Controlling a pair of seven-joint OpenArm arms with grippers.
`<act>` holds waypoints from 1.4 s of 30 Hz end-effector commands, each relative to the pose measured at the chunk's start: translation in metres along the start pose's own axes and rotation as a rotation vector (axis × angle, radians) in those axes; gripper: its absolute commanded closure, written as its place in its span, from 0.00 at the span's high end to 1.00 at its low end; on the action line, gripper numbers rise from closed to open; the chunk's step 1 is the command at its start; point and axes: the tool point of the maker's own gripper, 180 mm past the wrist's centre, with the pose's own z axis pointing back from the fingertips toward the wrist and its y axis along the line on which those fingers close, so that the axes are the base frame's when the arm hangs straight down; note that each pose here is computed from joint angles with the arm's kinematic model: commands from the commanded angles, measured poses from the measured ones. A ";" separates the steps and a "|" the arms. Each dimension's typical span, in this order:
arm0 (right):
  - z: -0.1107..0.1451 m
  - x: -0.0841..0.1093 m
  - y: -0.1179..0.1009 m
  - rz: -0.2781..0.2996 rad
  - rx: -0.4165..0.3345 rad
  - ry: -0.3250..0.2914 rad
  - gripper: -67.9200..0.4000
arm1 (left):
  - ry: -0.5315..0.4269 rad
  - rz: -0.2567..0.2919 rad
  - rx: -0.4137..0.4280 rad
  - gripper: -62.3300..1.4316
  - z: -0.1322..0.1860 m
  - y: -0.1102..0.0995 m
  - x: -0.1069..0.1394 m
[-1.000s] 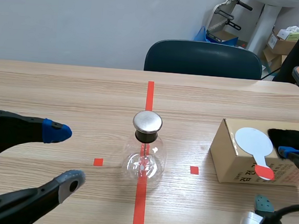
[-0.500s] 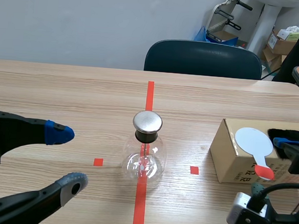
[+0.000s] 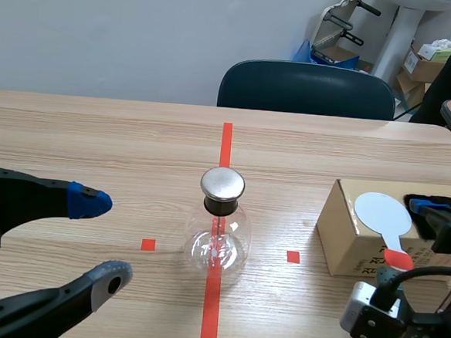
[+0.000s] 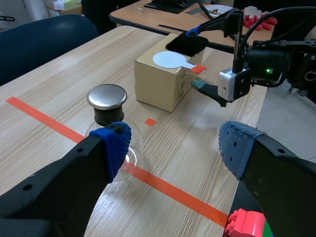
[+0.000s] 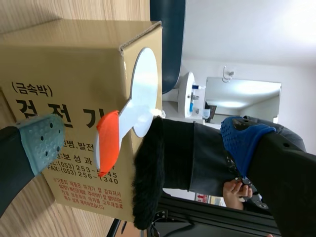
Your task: Do the electroscope experiment
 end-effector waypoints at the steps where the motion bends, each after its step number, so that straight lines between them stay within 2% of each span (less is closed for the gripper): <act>1: -0.003 0.000 -0.008 0.021 -0.024 -0.013 1.00 | -0.043 0.003 -0.012 0.66 -0.003 -0.004 0.012; 7: -0.003 0.000 -0.008 0.026 -0.023 -0.014 0.99 | -0.051 0.000 -0.009 0.66 -0.003 -0.004 0.013; 14: -0.003 -0.002 -0.008 0.026 -0.023 -0.003 0.58 | -0.050 0.000 -0.010 0.66 -0.003 -0.004 0.013; 25: -0.003 -0.003 -0.008 0.026 -0.023 0.002 0.02 | -0.050 0.000 -0.010 0.66 -0.003 -0.004 0.013; 42: -0.003 -0.003 -0.008 0.036 -0.021 0.000 0.02 | -0.050 0.000 -0.010 0.66 -0.003 -0.004 0.013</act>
